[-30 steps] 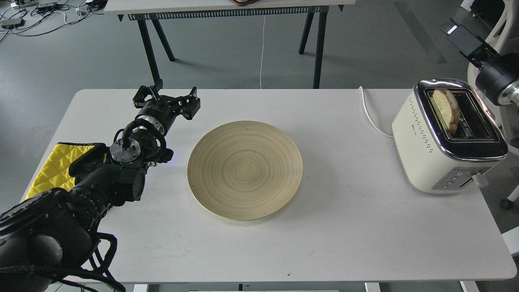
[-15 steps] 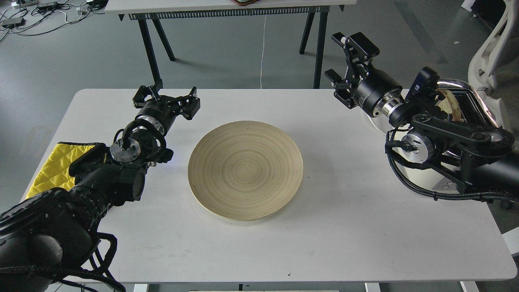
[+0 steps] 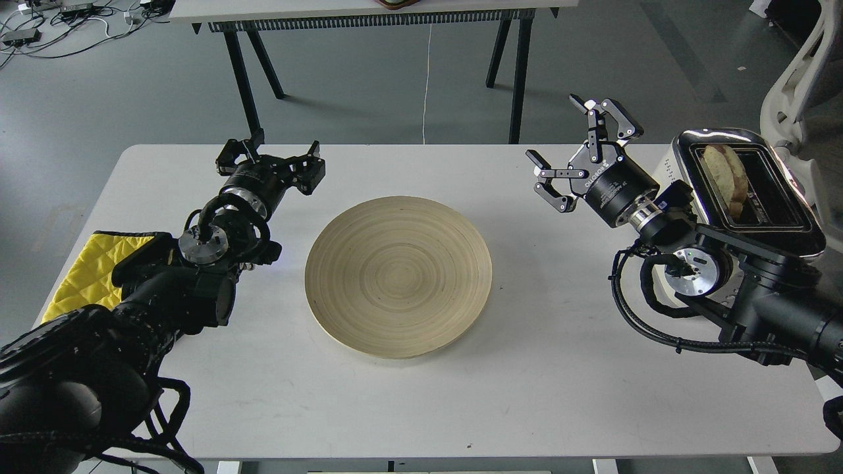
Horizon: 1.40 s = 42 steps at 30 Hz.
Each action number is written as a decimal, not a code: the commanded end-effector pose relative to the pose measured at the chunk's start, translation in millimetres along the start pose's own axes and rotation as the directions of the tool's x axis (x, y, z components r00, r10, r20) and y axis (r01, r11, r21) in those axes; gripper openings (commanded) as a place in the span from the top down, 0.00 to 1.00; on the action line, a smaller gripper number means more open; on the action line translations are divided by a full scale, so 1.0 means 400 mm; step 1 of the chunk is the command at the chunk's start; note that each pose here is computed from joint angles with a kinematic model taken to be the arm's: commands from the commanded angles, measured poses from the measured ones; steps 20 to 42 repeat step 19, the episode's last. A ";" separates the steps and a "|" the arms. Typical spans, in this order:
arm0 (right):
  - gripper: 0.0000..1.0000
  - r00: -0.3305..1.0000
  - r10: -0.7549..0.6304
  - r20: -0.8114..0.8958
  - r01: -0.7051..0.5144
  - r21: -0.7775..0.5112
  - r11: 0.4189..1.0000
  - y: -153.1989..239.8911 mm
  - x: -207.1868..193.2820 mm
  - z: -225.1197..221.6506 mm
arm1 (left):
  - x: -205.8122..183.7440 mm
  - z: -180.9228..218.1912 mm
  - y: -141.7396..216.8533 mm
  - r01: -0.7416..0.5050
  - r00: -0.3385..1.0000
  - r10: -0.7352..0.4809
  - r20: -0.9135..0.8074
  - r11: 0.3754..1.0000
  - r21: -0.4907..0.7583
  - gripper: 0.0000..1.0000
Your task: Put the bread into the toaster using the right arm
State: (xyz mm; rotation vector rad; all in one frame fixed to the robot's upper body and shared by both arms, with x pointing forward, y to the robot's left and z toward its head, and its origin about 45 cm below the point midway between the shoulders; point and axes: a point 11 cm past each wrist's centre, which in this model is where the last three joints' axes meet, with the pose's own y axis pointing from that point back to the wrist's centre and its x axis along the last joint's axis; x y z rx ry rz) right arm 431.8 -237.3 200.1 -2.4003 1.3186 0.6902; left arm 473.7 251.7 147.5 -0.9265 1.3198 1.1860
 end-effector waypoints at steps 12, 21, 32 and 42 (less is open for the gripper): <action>0.01 1.000 0.002 0.009 -0.002 -0.015 1.000 0.004 0.000 0.024 | 0.000 0.000 0.000 0.000 1.000 0.000 0.001 1.000 0.000 0.00; 0.01 1.000 0.010 -0.009 -0.010 -0.003 1.000 0.000 0.008 0.006 | 0.000 0.000 0.000 0.000 1.000 0.000 0.001 1.000 0.000 0.00; 0.01 1.000 0.010 -0.009 -0.010 -0.003 1.000 0.000 0.008 0.006 | 0.000 0.000 0.000 0.000 1.000 0.000 0.001 1.000 0.000 0.00; 0.01 1.000 0.010 -0.009 -0.010 -0.003 1.000 0.000 0.008 0.006 | 0.000 0.000 0.000 0.000 1.000 0.000 0.001 1.000 0.000 0.00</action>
